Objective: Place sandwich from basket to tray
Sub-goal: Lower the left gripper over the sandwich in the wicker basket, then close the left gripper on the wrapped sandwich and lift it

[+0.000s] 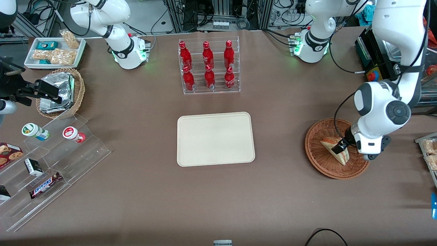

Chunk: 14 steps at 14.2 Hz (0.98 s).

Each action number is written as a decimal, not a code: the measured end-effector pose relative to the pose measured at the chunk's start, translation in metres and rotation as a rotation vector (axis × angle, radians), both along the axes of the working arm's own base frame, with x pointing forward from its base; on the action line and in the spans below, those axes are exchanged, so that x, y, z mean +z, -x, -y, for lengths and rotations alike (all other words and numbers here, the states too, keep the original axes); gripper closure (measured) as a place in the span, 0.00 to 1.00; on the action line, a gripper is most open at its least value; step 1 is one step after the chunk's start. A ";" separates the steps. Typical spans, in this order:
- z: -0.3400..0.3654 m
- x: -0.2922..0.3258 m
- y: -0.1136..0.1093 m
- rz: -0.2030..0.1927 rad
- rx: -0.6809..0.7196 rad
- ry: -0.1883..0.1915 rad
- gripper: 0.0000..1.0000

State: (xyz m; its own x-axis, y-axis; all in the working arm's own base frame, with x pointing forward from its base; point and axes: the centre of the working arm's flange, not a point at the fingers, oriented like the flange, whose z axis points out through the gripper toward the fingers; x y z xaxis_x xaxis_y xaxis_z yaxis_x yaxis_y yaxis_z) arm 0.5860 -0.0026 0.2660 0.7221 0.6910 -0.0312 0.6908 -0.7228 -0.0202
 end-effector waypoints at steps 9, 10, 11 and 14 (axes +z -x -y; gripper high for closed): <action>0.014 0.032 -0.007 -0.112 -0.048 -0.054 0.69; 0.031 0.048 -0.008 -0.133 -0.099 -0.061 0.73; 0.055 0.062 -0.007 -0.144 -0.170 -0.063 0.74; 0.146 0.081 -0.001 -0.122 -0.408 -0.061 0.85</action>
State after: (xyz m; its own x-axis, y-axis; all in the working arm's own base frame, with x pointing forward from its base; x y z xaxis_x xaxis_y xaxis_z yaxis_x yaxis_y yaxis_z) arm 0.5866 -0.1489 0.3474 0.9303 0.3525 -0.1012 0.3381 -0.9313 -0.1355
